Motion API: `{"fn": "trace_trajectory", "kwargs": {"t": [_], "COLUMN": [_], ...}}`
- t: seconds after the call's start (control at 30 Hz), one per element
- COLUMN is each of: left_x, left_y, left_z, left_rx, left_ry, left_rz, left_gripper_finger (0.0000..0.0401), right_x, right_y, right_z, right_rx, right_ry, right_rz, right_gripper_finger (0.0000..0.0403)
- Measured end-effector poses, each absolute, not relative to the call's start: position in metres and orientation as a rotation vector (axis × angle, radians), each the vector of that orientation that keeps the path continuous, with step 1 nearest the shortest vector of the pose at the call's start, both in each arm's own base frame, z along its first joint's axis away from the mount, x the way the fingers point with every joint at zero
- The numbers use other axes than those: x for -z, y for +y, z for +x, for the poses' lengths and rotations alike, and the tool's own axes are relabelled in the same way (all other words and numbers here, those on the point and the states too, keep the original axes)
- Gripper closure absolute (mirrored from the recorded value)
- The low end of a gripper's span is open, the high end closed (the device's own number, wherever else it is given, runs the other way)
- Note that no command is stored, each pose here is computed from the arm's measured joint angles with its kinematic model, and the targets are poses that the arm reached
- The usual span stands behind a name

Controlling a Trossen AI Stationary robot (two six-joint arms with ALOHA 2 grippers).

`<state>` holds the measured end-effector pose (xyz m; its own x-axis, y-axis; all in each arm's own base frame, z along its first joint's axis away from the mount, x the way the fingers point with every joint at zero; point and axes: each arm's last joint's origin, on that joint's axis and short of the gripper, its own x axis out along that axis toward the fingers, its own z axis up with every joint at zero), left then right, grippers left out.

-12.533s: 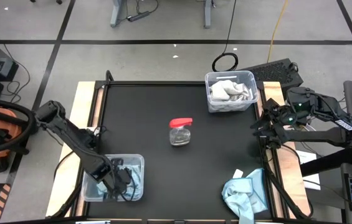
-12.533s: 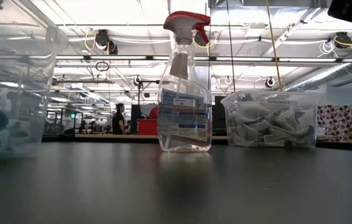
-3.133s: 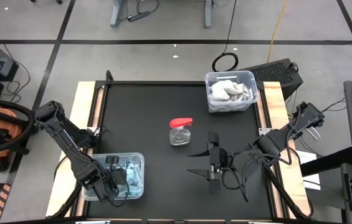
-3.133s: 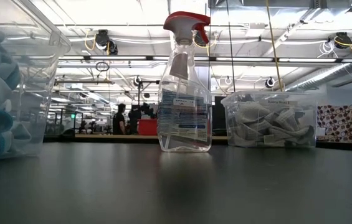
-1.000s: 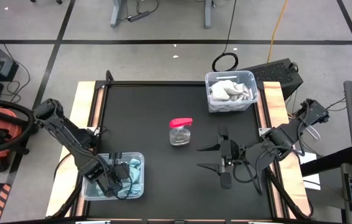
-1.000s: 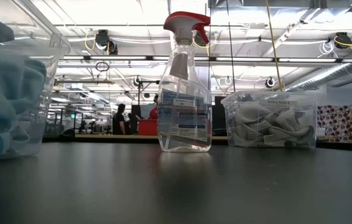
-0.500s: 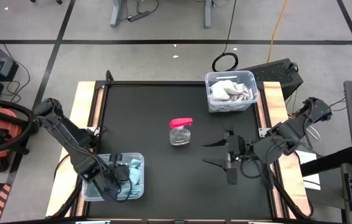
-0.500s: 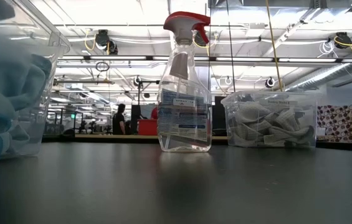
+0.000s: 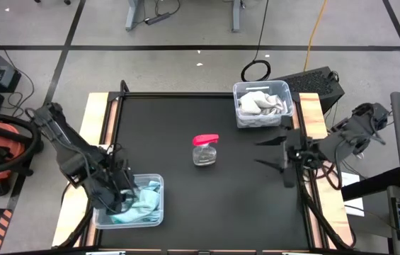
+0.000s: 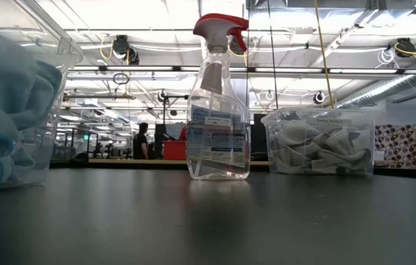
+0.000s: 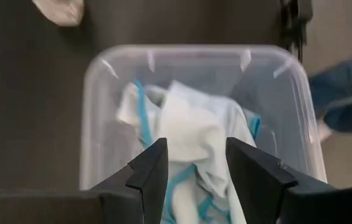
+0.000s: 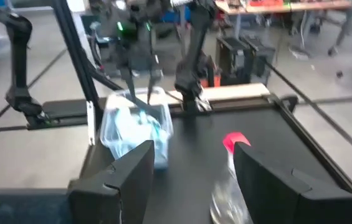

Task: Sort microfiber towel by color & place in baskets
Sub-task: Return to home position

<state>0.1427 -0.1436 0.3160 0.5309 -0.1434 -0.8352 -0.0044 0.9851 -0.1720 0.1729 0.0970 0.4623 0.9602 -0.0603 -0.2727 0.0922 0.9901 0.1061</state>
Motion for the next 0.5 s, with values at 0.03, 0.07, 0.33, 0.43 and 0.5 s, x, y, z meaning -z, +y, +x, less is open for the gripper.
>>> {"fn": "trace_trajectory", "kwargs": {"t": [0.03, 0.07, 0.33, 0.43, 0.5], "left_x": [-0.320, -0.323, -0.349, -0.357, -0.362], "left_y": [-0.140, -0.137, -0.104, -0.092, -0.085], "left_z": [0.140, 0.138, 0.118, 0.109, 0.104], "left_rx": [0.077, 0.067, -0.064, -0.102, -0.129], "left_ry": [0.984, 0.957, 0.682, 0.594, 0.543], "left_rz": [-0.164, -0.167, -0.191, -0.184, -0.171], "left_gripper_finger": [0.0233, 0.0233, 0.0233, 0.0233, 0.0233], "right_x": [-0.462, -0.461, -0.455, -0.455, -0.455], "right_y": [0.094, 0.091, 0.069, 0.063, 0.058], "right_z": [0.168, 0.164, 0.134, 0.124, 0.118], "right_rx": [0.086, 0.093, 0.153, 0.165, 0.186], "right_ry": [0.287, 0.303, 0.397, 0.404, 0.406], "right_rz": [0.124, 0.130, 0.151, 0.143, 0.131], "right_gripper_finger": [0.0193, 0.0193, 0.0193, 0.0193, 0.0193]}}
